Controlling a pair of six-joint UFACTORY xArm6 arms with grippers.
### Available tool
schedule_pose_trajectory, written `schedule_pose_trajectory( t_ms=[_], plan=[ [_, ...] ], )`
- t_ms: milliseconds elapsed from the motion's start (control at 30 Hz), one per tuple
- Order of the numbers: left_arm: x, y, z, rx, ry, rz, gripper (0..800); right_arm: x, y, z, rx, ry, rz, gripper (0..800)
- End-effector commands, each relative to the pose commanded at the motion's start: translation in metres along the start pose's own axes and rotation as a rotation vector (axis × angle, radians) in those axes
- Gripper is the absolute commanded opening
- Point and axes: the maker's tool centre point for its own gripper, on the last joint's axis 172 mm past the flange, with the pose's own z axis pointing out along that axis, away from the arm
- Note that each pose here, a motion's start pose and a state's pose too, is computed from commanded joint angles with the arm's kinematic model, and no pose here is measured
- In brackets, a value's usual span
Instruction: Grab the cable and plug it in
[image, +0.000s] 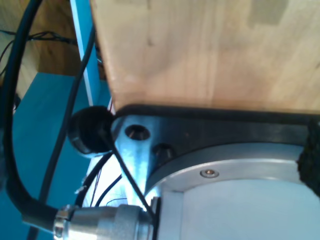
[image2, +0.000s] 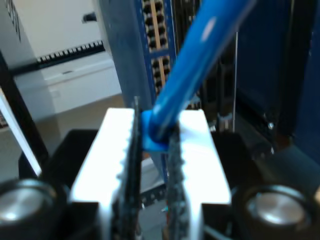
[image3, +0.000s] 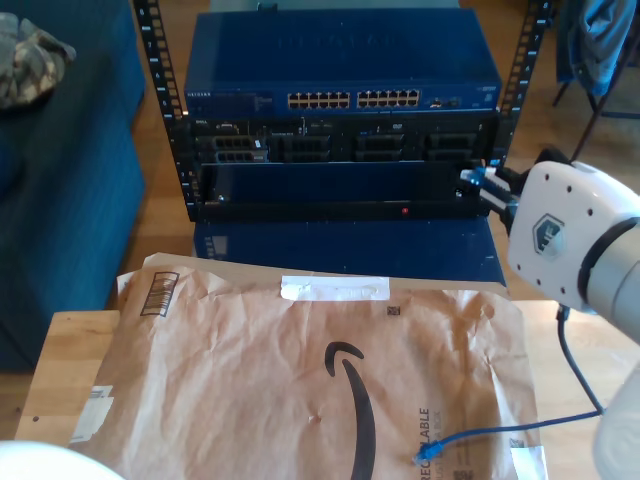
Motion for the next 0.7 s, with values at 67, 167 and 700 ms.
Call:
schedule_pose_trajectory(
  t_ms=[67, 167, 700],
  plan=[
    [0.000, 0.000, 0.000, 0.000, 0.000, 0.002, 800, 0.002, 0.010, 0.012, -0.024, 0.012, -0.013, 2],
    [0.000, 0.000, 0.000, 0.000, 0.000, 0.002, 800, 0.004, -0.006, 0.023, 0.029, 0.029, -0.023, 2],
    [0.000, 0.000, 0.000, 0.000, 0.000, 0.002, 800, 0.003, -0.021, 0.045, 0.036, 0.039, -0.029, 1]
  ],
)
